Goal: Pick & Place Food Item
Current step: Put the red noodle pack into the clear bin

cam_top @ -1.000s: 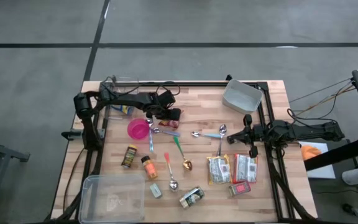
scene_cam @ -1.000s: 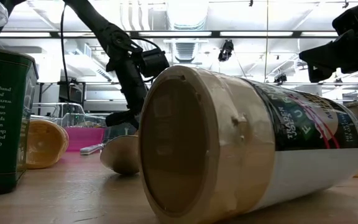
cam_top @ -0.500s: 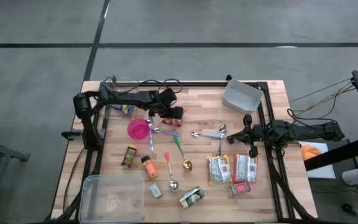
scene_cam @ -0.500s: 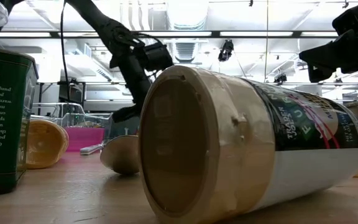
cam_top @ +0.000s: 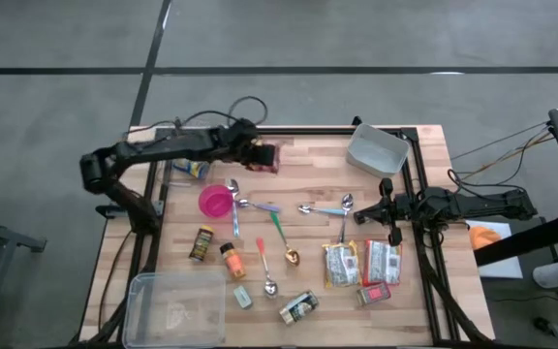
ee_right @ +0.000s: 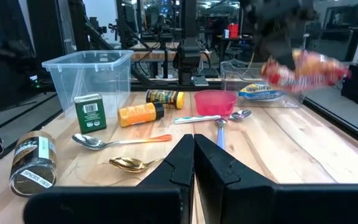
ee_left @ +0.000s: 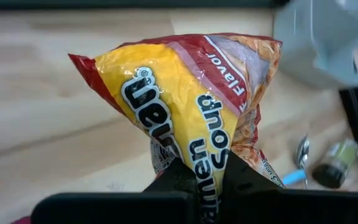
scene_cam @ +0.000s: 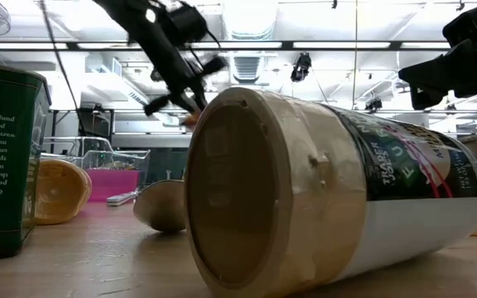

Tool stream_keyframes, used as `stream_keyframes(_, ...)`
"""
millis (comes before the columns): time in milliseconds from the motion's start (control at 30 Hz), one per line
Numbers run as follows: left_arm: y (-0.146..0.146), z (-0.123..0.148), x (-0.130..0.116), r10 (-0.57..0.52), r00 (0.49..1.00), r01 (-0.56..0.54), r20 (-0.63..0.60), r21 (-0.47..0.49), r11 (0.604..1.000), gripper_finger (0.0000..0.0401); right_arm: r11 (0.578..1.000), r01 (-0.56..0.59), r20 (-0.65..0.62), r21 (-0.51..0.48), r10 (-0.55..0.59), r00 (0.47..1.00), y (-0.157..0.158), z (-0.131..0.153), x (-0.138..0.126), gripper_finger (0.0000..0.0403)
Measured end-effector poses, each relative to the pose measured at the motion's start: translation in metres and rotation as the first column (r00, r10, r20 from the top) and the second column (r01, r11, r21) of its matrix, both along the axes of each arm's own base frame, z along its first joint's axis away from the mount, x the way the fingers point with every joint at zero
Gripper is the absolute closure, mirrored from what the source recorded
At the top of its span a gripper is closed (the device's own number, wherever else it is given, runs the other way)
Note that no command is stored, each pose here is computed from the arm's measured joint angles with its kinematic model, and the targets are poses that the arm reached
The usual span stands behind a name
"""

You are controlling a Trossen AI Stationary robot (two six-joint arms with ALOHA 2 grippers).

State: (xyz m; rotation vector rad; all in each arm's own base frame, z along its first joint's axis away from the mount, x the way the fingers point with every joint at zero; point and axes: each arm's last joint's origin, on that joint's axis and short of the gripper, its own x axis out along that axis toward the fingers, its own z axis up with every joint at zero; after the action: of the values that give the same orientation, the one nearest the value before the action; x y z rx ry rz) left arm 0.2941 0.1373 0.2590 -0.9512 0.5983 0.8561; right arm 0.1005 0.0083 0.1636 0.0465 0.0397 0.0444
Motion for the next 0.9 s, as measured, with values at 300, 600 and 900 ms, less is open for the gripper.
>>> stream_keyframes(300,-0.014,0.047,-0.068,0.150,0.982,-0.139,-0.118,0.098,0.985,0.0382,1.000,0.000,0.000,0.000,0.000,1.000,0.000,0.000,0.000,0.0393)
stream_keyframes(600,-0.022,0.057,-0.125,0.281,0.907,-0.252,-0.314,0.129,0.959,0.0381,1.000,0.000,0.001,0.000,0.000,1.000,0.000,0.000,0.000,0.0393)
stream_keyframes(900,-0.017,0.023,-0.155,0.395,0.820,-0.388,-0.414,0.106,0.916,0.0380,1.000,0.000,0.001,0.000,0.000,1.000,0.000,0.000,0.000,0.0393)
